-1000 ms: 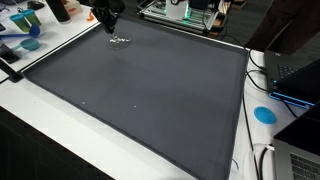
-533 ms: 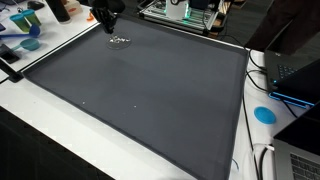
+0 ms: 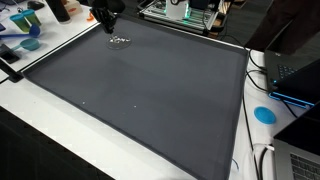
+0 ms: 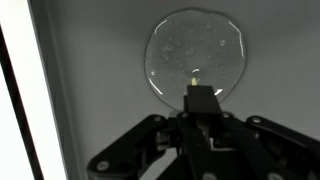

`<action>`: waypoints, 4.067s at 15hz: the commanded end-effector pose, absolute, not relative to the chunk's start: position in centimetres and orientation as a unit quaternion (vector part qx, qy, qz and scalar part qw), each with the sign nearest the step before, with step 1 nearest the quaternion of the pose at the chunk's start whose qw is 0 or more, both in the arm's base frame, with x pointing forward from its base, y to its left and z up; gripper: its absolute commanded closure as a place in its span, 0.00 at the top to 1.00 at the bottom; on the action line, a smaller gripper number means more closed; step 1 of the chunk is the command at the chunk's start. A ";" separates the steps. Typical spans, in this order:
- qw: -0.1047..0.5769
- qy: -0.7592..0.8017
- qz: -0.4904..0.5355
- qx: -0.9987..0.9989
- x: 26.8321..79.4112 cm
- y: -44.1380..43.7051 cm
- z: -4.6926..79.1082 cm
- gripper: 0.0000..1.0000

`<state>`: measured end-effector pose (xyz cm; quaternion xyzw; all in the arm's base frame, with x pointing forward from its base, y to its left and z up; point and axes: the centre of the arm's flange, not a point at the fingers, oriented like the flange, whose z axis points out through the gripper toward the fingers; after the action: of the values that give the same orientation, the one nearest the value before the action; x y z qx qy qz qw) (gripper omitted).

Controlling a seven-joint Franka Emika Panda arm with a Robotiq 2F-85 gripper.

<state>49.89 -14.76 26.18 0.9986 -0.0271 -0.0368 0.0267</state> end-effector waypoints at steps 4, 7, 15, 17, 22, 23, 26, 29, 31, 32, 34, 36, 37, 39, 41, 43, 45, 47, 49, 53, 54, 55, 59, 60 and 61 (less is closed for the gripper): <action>0.021 -0.023 -0.054 0.998 49.8 -15.0 25.5 0.04; 0.023 -0.023 -0.043 0.999 49.5 -14.8 26.5 0.04; 0.033 -0.022 -0.026 0.999 49.0 -14.1 29.1 0.04; 0.036 -0.021 -0.022 0.999 49.1 -13.8 29.9 0.04; 0.057 -0.020 -0.029 0.998 49.3 -12.3 31.8 0.04; 0.064 -0.022 -0.034 0.997 49.3 -11.8 32.0 0.04; 0.088 -0.031 -0.046 0.995 49.5 -9.9 32.6 0.04; 0.114 -0.035 -0.048 0.992 49.9 -7.6 32.9 0.04; 0.133 -0.036 -0.044 0.990 50.3 -6.0 32.8 0.04; 0.145 -0.038 -0.041 0.988 50.6 -5.2 32.5 0.04; 0.172 -0.047 -0.037 0.983 51.3 -3.9 32.1 0.04; 0.197 -0.057 -0.033 0.978 51.8 -2.9 31.7 0.04; 0.212 -0.062 -0.030 0.975 52.1 -2.5 31.3 0.04; 0.237 -0.074 -0.025 0.968 52.6 -2.0 30.7 0.04; 0.257 -0.083 -0.025 0.962 53.1 -1.6 30.0 0.04; 0.279 -0.094 -0.020 0.955 53.5 -1.3 29.2 0.04; 0.294 -0.103 -0.020 0.950 53.9 -0.9 28.4 0.04; 0.305 -0.109 -0.019 0.946 54.2 -0.6 27.7 0.04; 0.315 -0.112 -0.018 0.942 54.6 -0.3 27.1 0.04; 0.341 -0.123 -0.007 0.932 55.1 -0.1 25.9 0.04; 0.347 -0.126 -0.003 0.929 55.2 -0.1 25.6 0.04; 0.354 -0.129 0.001 0.926 55.3 -0.1 25.3 0.04; 0.380 -0.140 0.005 0.914 55.4 -0.2 24.2 0.04; 0.384 -0.142 0.005 0.912 55.4 -0.3 24.0 0.04; 0.387 -0.143 0.004 0.911 55.5 -0.3 23.8 0.04</action>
<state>55.17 -0.31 24.74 0.9216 -0.1371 0.0039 0.3630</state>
